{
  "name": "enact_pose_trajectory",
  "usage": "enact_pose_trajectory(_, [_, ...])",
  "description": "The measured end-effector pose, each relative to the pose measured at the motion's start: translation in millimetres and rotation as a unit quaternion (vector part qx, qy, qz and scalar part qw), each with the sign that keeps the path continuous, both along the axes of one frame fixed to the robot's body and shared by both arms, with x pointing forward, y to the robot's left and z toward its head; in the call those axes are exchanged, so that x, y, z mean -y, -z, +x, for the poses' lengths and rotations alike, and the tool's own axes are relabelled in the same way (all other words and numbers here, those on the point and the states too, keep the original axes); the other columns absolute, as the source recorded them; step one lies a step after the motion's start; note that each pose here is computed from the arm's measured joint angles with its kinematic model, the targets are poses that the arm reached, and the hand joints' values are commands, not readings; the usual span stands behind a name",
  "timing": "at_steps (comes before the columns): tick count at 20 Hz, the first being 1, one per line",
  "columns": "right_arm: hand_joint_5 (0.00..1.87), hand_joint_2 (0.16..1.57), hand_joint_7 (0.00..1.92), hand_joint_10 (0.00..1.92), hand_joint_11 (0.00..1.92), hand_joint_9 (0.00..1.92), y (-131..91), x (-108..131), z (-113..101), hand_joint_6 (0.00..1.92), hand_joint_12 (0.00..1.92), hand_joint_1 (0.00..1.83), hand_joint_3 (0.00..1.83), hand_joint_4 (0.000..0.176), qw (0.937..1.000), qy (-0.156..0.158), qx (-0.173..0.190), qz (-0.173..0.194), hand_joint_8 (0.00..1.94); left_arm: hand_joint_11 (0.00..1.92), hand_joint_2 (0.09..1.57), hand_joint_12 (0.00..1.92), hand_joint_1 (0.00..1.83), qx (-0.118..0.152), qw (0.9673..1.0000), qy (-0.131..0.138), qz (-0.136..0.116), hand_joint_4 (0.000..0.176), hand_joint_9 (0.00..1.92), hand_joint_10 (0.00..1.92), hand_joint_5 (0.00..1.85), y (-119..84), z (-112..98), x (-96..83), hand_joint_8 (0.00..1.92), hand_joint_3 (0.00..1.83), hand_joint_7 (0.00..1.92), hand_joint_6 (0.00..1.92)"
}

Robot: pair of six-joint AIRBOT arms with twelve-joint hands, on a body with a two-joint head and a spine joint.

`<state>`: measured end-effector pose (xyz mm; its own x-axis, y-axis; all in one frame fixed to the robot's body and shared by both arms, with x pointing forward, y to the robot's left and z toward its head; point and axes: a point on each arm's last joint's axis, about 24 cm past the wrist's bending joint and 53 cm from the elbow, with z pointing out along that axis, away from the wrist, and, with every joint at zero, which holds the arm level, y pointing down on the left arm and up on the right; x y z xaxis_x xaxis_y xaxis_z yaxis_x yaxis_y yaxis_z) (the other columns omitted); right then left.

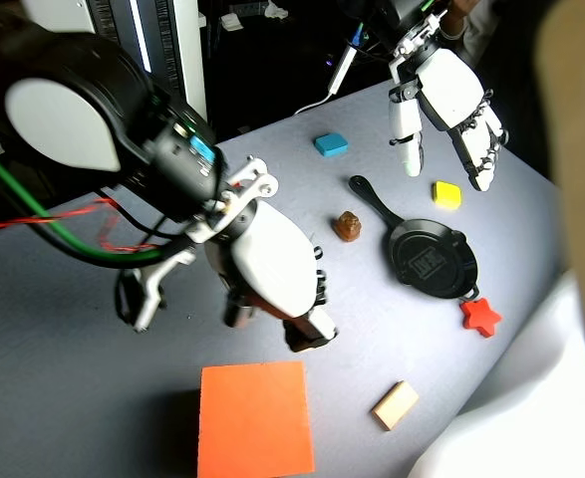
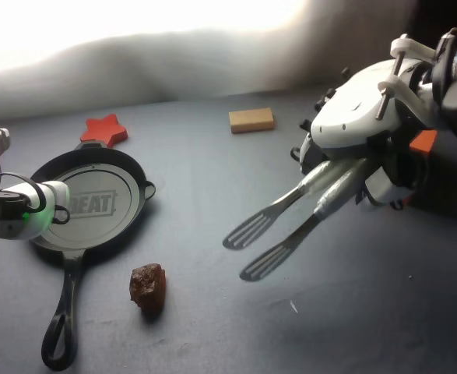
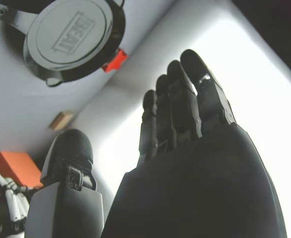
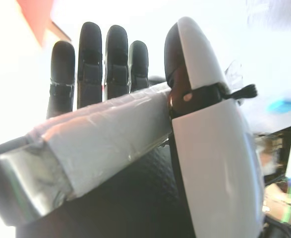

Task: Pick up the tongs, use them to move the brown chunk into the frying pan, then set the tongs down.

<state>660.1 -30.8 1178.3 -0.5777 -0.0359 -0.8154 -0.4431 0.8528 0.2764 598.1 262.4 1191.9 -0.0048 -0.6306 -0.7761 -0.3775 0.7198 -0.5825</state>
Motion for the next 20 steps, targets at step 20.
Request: enact_pose_trajectory(20, [0.55,1.25,0.71,0.07,0.05,0.63,-9,-64,-13,0.25,1.37,1.07,0.00,0.000,0.9934,0.088,0.010,0.073,0.00,0.00,1.37,0.80,0.18,-0.001,0.9871,-0.158,0.024,0.007,0.24,0.00,0.17,-6,-54,-52.8,0.00,0.00,0.19,0.00])
